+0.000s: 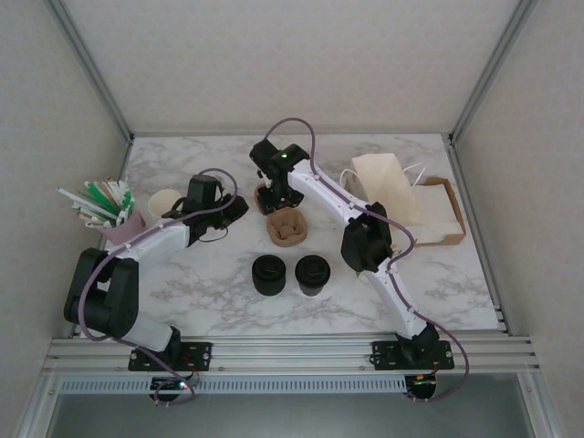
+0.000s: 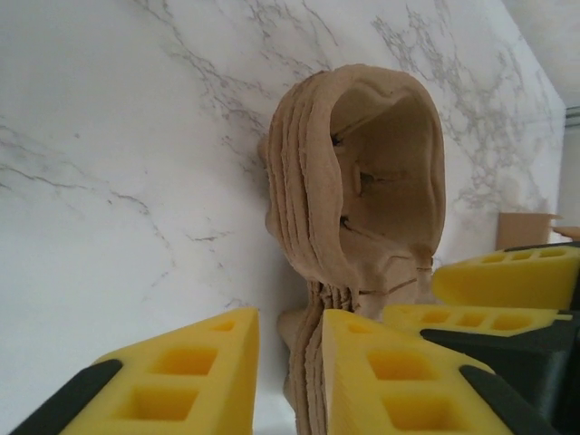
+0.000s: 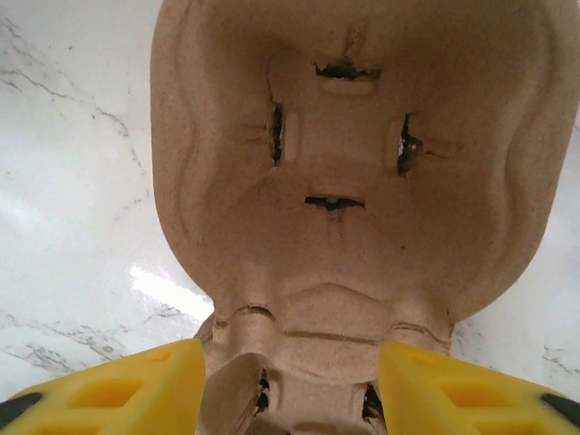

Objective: Pack the takeout coffee

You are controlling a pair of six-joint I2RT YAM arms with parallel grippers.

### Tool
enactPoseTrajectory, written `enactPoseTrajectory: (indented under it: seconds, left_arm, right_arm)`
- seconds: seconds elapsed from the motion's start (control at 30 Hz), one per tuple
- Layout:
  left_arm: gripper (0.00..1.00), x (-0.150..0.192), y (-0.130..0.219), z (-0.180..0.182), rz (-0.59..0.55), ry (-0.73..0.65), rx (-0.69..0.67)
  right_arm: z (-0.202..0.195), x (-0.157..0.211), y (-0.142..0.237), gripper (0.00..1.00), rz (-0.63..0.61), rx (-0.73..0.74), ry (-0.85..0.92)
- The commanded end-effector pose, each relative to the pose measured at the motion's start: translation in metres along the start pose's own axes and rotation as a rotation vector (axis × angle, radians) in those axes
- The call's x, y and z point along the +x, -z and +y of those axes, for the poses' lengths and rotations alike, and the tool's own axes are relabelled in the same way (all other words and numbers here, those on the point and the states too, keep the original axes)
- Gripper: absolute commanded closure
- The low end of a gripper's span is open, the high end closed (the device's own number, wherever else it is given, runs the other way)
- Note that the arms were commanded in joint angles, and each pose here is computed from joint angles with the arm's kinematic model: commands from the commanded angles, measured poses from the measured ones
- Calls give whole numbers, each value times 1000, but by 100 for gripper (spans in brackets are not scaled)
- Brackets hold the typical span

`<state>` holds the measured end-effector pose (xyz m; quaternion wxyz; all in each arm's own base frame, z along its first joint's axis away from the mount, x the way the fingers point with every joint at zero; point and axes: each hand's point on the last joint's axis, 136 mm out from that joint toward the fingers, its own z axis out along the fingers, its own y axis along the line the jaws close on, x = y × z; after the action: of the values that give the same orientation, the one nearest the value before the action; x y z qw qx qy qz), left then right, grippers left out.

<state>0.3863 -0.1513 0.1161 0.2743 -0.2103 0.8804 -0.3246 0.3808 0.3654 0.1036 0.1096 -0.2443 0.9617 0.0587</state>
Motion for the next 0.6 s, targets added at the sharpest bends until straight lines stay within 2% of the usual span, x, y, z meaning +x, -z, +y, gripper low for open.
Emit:
enactPoseTrajectory:
  seconds: [0.0, 0.2, 0.57]
  left_arm:
    - [79, 4, -7, -10, 45, 36, 103]
    - [85, 5, -15, 2, 62, 78, 120]
    - [85, 13, -25, 12, 95, 125, 172]
  right_arm:
    - [-9, 1, -8, 47, 23, 31, 8]
    - [-10, 1, -15, 47, 34, 31, 6]
    - [-14, 1, -18, 47, 39, 51, 5]
